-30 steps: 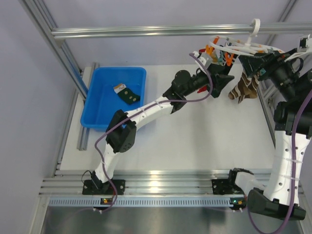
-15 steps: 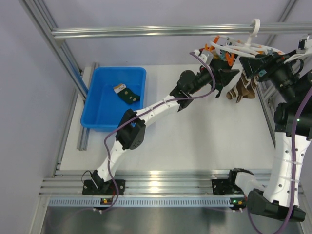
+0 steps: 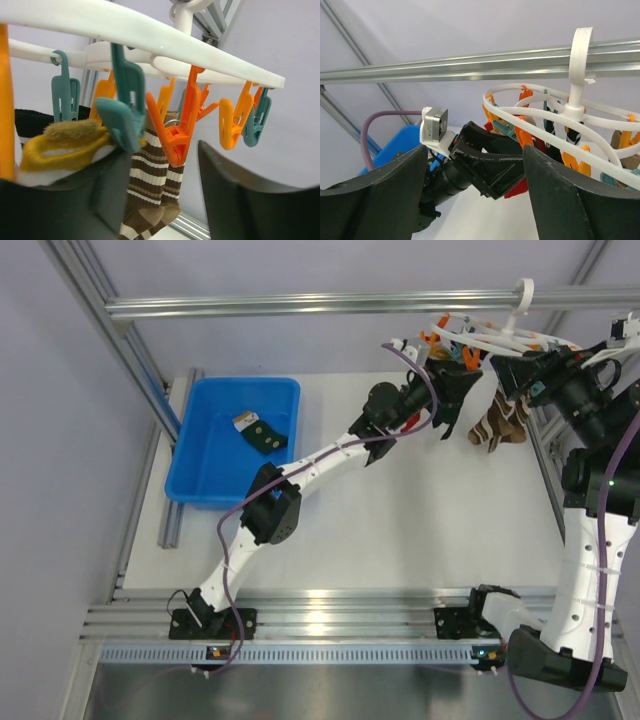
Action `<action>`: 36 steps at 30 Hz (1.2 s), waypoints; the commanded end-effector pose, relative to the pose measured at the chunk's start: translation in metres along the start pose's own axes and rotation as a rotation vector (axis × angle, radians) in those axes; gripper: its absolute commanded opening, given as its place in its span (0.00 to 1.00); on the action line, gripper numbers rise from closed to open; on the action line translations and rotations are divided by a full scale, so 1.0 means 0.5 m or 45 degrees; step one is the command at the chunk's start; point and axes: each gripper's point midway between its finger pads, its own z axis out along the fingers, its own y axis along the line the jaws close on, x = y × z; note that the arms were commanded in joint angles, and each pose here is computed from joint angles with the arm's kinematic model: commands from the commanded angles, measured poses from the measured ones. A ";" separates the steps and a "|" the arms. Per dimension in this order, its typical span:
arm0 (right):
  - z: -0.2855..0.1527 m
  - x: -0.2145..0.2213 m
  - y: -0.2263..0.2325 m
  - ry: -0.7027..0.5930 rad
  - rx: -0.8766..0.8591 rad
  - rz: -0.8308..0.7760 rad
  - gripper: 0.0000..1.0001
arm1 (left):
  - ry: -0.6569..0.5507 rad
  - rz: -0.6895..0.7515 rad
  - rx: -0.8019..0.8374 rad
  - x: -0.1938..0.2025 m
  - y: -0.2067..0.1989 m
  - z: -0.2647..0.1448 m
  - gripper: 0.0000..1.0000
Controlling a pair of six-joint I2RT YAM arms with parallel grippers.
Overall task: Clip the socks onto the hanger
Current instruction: Open the clamp at the hanger.
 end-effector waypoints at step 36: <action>0.010 -0.011 -0.010 -0.068 -0.002 0.033 0.72 | 0.080 0.158 0.355 -0.128 -0.192 -0.124 0.63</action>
